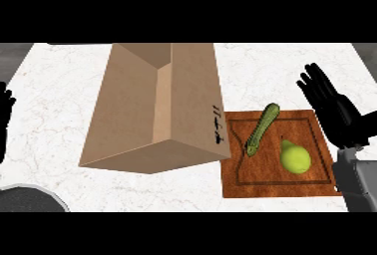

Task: Pick the squash from the cutting board and place it in the cardboard box

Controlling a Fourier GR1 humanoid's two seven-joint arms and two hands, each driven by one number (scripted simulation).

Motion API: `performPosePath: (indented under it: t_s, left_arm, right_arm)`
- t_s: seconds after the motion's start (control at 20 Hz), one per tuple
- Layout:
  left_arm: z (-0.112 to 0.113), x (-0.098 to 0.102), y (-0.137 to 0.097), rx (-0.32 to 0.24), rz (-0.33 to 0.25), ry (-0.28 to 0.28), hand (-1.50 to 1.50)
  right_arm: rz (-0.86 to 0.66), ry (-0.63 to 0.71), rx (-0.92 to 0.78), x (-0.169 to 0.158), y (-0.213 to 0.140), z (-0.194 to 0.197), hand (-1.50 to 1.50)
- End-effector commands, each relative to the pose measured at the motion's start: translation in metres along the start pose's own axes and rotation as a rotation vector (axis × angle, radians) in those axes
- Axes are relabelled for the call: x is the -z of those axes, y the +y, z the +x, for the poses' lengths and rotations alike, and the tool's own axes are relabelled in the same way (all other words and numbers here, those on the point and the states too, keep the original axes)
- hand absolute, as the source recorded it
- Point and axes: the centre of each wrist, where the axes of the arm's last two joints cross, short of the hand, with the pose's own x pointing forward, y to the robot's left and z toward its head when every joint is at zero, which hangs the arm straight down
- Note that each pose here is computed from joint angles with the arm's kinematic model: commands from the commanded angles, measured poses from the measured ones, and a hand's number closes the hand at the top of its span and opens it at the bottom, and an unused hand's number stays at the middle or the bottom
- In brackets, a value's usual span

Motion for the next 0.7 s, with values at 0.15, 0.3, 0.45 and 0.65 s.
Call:
performPosePath:
  t_s: [0.15,0.3,0.45,0.65]
  left_arm:
    - [-0.013,-0.014,-0.018,0.125,-0.032,0.026,0.0]
    - [-0.014,-0.01,-0.013,0.12,-0.065,0.054,0.0]
    - [-0.022,-0.022,-0.026,0.118,-0.093,0.098,0.0]
    - [-0.031,-0.023,-0.025,0.132,-0.086,0.125,0.0]
  right_arm:
    - [-0.185,-0.013,0.014,-0.022,0.016,-0.03,-1.5]
    - [0.01,-0.004,-0.608,-0.015,-0.033,0.016,-1.5]
    - [-0.048,0.11,-0.713,-0.054,-0.008,-0.052,-1.5]
    - [-0.221,-0.068,-0.273,-0.1,-0.002,-0.105,-1.5]
